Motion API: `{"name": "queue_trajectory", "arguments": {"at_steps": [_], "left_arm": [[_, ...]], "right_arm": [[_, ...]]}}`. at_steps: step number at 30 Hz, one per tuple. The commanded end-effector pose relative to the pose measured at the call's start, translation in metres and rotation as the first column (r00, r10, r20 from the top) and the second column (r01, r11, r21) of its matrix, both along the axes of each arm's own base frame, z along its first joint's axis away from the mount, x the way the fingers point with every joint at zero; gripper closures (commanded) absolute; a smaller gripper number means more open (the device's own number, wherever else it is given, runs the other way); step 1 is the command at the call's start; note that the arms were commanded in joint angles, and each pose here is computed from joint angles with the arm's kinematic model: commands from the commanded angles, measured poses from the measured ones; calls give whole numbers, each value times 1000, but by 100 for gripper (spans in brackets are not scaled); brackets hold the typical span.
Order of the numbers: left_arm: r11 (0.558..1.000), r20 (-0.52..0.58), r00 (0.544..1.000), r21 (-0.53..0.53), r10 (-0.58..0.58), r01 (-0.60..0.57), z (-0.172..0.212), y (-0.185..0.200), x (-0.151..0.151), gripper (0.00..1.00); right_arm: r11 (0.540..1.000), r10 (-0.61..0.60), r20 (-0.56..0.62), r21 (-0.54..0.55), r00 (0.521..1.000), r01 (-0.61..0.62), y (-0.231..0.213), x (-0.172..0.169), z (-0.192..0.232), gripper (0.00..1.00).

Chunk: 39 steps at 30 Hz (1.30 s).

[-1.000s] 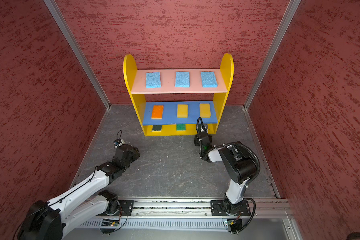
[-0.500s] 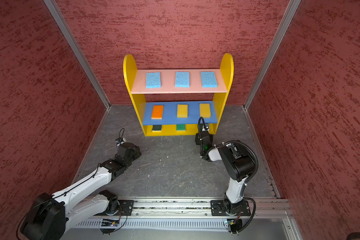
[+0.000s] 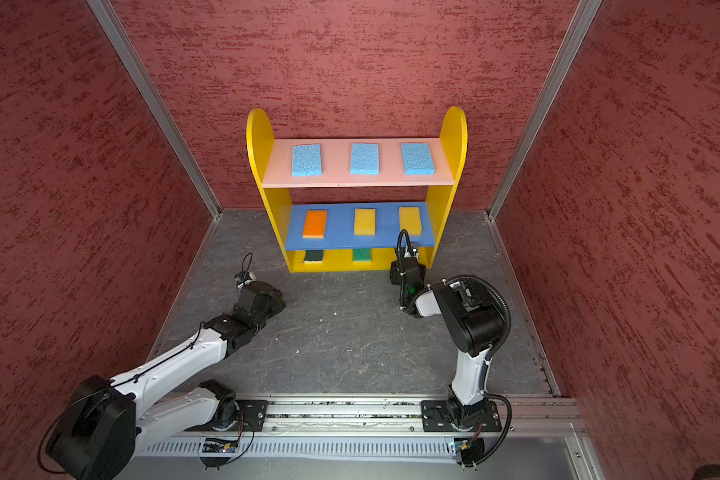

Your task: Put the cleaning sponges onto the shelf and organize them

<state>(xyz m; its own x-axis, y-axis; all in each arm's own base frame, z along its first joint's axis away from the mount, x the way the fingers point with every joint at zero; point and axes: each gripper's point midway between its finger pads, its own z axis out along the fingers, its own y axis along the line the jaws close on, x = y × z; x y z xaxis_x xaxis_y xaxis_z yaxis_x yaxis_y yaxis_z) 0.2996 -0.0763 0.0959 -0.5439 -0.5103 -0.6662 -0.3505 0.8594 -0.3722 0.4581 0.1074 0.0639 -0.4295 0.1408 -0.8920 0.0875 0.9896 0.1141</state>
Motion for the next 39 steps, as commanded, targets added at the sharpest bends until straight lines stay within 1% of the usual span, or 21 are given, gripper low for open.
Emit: {"name": "queue_trajectory", "arguments": {"at_steps": [1, 3, 16, 20, 25, 28, 31, 36, 39], "left_arm": [[1000, 34, 999, 3, -2, 2, 11, -4, 8, 40], [1000, 33, 999, 5, -2, 2, 11, -4, 8, 40], [1000, 27, 1000, 21, -2, 1, 10, -1, 5, 41], [1000, 32, 1000, 20, 2, -3, 12, -1, 5, 41], [1000, 28, 1000, 21, 7, -8, 11, 0, 3, 41], [1000, 26, 1000, 22, 7, -8, 11, 0, 3, 41], [1000, 23, 1000, 25, 5, -6, 12, 0, 3, 41], [1000, 18, 1000, 29, 1, -2, 13, -1, 1, 42], [1000, 21, 1000, 28, -6, 6, 13, -3, 0, 42]], "right_arm": [[1000, -7, -10, -5, 1000, 7, -1, 10, -1, 26], [1000, -16, -25, -10, 1000, 16, -2, 12, -5, 26], [994, -106, -34, -20, 994, 105, -15, 15, -8, 27], [989, -144, -67, -41, 987, 141, -19, 19, -14, 27], [986, -165, -72, -47, 984, 162, -21, 19, -15, 25], [985, -168, -73, -48, 983, 165, -22, 19, -16, 23], [980, -198, -85, -55, 977, 193, -26, 19, -17, 21], [982, -184, -78, -49, 980, 181, -24, 19, -14, 20], [988, -155, -44, -31, 987, 153, -21, 16, -6, 21]]}}
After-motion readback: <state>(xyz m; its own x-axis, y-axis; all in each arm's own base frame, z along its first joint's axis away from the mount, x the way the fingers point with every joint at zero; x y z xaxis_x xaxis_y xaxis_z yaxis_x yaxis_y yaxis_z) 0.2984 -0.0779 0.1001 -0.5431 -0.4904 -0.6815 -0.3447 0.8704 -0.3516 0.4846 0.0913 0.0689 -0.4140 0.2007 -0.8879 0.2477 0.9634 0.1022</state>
